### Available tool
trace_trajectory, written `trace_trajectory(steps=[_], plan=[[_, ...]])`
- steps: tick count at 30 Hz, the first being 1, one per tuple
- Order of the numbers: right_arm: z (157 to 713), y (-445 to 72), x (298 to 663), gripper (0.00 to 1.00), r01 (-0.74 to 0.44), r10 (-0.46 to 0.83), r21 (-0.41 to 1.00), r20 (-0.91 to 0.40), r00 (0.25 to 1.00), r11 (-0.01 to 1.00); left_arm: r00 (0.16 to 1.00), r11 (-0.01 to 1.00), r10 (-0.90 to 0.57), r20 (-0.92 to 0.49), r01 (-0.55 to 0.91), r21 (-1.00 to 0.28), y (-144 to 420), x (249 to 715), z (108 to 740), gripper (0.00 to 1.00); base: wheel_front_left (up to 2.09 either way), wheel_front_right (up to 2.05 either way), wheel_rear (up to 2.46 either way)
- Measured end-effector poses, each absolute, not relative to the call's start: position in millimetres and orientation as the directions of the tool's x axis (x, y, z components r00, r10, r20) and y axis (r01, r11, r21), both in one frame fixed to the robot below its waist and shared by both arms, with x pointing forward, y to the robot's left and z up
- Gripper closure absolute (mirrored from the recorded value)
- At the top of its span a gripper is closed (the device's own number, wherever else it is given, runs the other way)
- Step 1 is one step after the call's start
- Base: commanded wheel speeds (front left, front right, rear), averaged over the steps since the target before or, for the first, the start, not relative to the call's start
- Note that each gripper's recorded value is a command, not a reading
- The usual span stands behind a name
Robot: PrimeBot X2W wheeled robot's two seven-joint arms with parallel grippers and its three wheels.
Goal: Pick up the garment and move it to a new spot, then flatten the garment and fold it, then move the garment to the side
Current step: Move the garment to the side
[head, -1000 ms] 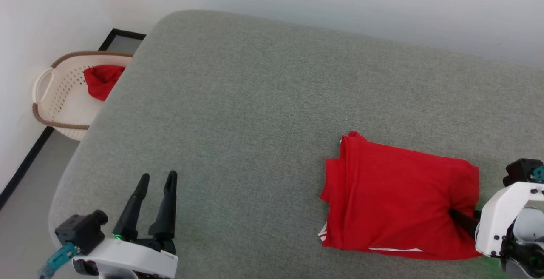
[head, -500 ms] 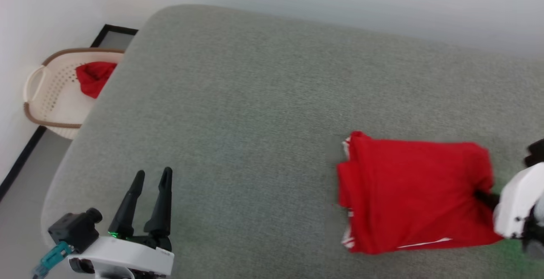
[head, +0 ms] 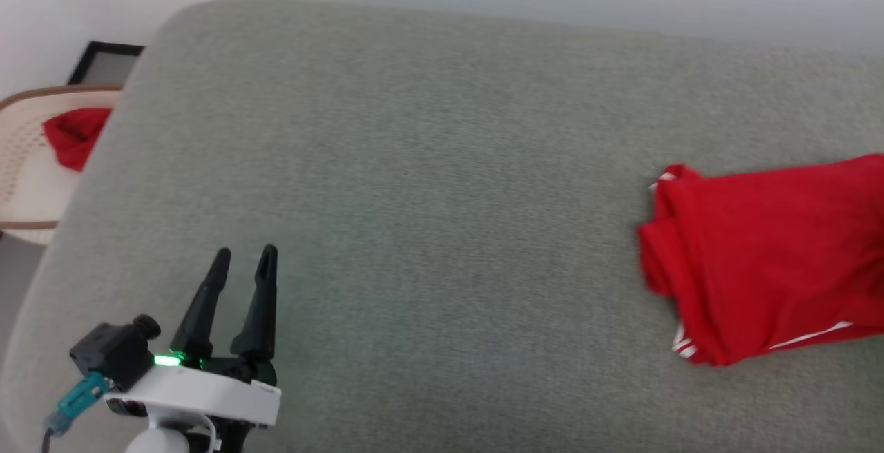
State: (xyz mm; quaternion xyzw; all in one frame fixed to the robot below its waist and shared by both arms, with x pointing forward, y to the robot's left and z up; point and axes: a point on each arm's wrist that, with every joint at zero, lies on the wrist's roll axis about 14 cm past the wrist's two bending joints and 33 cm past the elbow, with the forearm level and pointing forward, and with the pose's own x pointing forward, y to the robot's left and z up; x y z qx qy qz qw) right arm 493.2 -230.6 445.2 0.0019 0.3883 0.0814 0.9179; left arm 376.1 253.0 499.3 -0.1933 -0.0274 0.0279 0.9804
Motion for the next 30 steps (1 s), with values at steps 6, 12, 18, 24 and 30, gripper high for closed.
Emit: trace_trajectory(steps=[6,12,18,24,30], plan=[[464.6,-281.8,499.4,1.0,-0.083,0.03,-0.046,-0.681,0.732,0.995,0.999,0.926,0.007,0.054,0.014,-0.378,236.4,398.2,499.3,0.0,0.0,0.0,0.0],[480.0,-329.4,503.4,1.0,-0.021,-0.085,-0.155,-0.647,0.757,0.988,0.996,0.925,-0.059,0.06,0.077,-0.371,217.7,423.5,496.0,0.0,0.0,0.0,0.0],[484.0,-368.1,505.3,1.0,0.03,-0.174,-0.235,-0.622,0.764,0.972,0.99,0.92,-0.132,0.052,0.142,-0.365,196.4,449.0,486.2,0.0,0.0,0.0,0.0],[485.6,-404.9,504.7,1.0,0.082,-0.263,-0.312,-0.597,0.758,0.947,0.982,0.911,-0.185,0.046,0.188,-0.366,179.6,470.4,474.6,0.0,0.0,0.0,0.0],[485.9,-435.4,498.8,1.0,0.107,-0.348,-0.406,-0.583,0.734,0.908,0.972,0.902,-0.233,0.029,0.227,-0.368,164.3,486.8,459.2,0.0,0.0,0.0,0.0]])
